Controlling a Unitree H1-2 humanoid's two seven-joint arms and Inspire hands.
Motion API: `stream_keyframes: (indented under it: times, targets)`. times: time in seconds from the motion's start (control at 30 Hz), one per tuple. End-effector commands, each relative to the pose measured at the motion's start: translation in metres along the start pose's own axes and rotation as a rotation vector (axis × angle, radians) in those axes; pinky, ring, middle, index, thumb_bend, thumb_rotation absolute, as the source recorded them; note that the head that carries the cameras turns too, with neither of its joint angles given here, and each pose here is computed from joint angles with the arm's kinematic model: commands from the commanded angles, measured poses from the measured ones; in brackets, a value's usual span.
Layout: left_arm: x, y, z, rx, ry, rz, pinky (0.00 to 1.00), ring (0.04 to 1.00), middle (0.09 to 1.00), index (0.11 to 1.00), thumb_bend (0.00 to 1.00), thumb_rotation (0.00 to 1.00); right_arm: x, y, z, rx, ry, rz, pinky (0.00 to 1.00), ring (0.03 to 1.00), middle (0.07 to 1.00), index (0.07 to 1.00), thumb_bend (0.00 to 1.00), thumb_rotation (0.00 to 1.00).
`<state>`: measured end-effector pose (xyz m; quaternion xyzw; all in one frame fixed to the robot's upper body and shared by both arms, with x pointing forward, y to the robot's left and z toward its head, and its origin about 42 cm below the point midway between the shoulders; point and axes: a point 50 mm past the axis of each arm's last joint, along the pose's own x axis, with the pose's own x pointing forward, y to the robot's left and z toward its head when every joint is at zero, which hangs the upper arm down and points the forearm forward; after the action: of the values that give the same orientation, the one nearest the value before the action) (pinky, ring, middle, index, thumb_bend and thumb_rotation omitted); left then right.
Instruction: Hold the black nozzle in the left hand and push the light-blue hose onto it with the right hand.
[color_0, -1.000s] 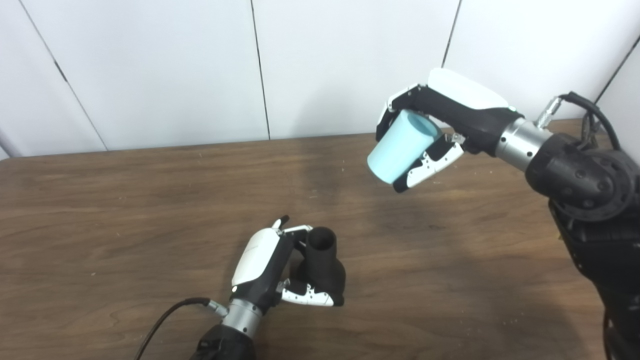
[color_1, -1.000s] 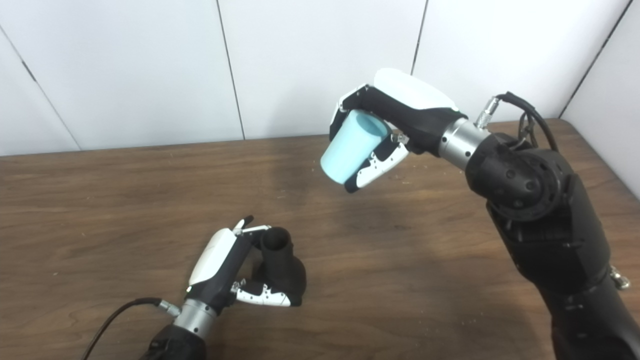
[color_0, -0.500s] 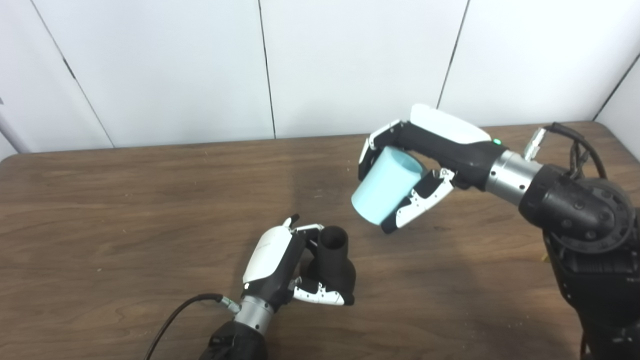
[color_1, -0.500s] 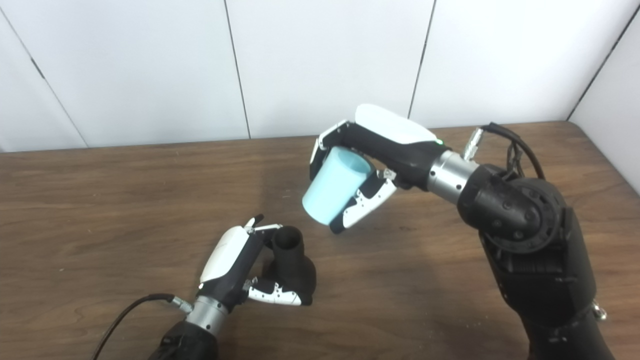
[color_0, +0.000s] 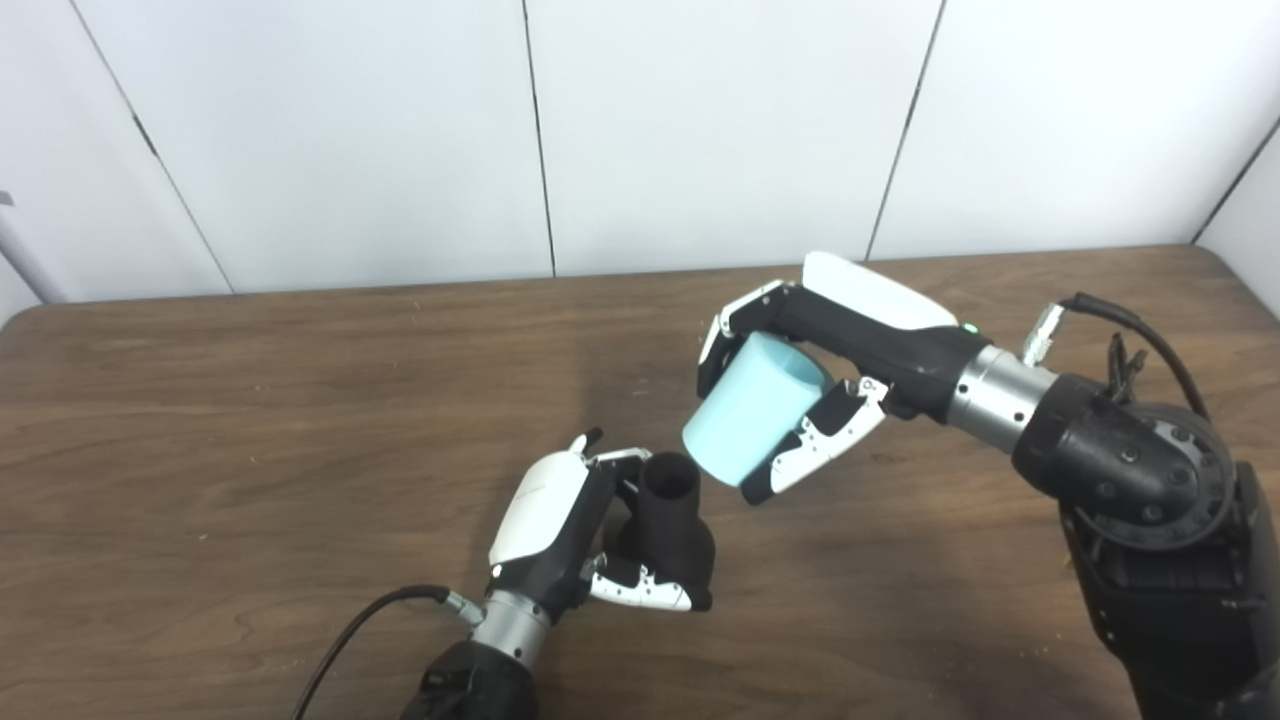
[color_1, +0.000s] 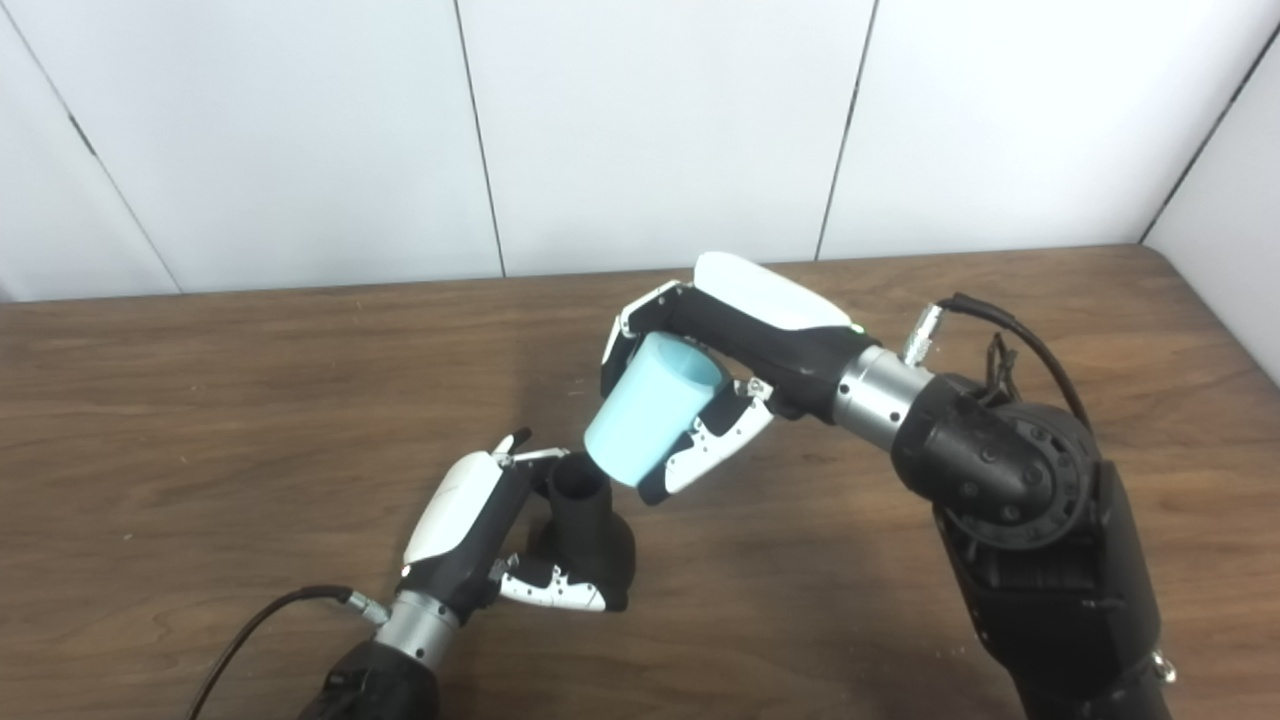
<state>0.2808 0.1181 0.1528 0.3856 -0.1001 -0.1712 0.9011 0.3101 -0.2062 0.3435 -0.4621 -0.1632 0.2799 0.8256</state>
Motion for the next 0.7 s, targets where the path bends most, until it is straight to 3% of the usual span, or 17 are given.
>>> stream_keyframes:
  times: [0.0, 0.67]
  targets:
    - [-0.007, -0.008, -0.011, 0.026, 0.058, -0.07, 1.0, 0.481, 0.477, 0.487, 0.5, 0.0, -0.001, -0.007, 0.009, -0.025, -0.022, -0.059, 0.31, 0.44, 0.494, 0.498, 0.5, 0.0]
    - [-0.007, -0.008, -0.005, 0.025, 0.044, -0.075, 1.0, 0.502, 0.471, 0.485, 0.5, 0.0, 0.005, 0.008, 0.002, 0.003, 0.018, -0.057, 0.31, 0.436, 0.496, 0.503, 0.5, 0.0]
